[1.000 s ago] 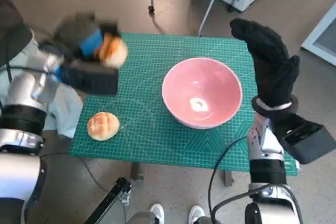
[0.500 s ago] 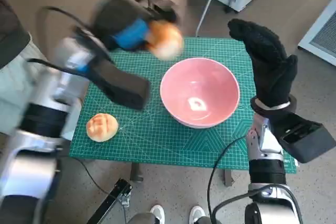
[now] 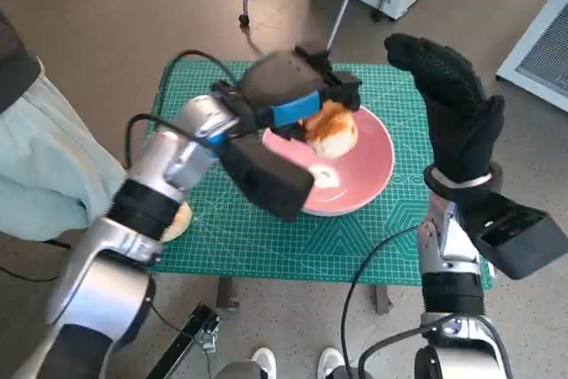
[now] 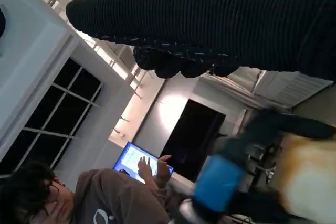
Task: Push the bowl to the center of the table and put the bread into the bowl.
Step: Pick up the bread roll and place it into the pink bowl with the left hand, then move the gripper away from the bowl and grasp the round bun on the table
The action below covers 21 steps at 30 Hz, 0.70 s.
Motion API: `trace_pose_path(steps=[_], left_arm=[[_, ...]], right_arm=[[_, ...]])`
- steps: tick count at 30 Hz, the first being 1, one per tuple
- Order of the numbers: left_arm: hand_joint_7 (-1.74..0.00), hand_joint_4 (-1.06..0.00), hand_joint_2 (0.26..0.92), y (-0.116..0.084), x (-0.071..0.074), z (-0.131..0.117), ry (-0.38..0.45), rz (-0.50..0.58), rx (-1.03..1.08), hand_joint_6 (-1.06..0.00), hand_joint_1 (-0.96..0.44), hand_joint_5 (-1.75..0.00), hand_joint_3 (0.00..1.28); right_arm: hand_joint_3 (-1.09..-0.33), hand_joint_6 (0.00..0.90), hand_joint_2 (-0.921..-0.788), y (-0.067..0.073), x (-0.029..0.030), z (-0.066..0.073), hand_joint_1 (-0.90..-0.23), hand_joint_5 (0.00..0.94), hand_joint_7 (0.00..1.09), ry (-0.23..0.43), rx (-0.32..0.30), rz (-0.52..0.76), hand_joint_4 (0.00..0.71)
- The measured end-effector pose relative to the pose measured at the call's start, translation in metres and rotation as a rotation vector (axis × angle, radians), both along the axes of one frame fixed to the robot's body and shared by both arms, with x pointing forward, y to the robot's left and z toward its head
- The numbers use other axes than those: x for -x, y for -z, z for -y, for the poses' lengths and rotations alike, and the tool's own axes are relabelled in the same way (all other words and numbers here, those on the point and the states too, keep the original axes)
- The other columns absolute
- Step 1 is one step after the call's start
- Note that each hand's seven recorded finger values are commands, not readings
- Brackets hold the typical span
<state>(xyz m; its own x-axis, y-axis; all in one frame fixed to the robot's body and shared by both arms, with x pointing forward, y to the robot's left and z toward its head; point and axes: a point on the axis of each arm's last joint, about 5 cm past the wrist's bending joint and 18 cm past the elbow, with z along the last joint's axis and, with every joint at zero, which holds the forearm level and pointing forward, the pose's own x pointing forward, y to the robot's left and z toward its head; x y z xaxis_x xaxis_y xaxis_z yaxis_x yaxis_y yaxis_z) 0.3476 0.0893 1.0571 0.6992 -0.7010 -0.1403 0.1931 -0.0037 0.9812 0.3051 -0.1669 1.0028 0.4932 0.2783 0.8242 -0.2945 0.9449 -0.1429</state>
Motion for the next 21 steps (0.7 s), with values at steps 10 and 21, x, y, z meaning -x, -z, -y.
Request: trace_pose_path(steps=[10,21], left_arm=[[-0.47,-0.11,0.815,0.006,-0.003,-0.007,-0.029,-0.146,-0.045,-0.09,-0.09,-0.01,0.01],[-0.47,-0.11,0.819,-0.007,0.003,-0.031,0.01,-0.075,0.039,-0.12,-0.14,0.0,0.01]], right_arm=[[-0.703,0.113,-0.921,0.001,0.0017,0.005,-0.669,0.008,0.85,0.019,0.008,-0.002,0.375],[-0.703,0.115,-0.921,0.002,0.0017,0.003,-0.677,0.01,0.84,0.024,-0.001,-0.004,0.379]])
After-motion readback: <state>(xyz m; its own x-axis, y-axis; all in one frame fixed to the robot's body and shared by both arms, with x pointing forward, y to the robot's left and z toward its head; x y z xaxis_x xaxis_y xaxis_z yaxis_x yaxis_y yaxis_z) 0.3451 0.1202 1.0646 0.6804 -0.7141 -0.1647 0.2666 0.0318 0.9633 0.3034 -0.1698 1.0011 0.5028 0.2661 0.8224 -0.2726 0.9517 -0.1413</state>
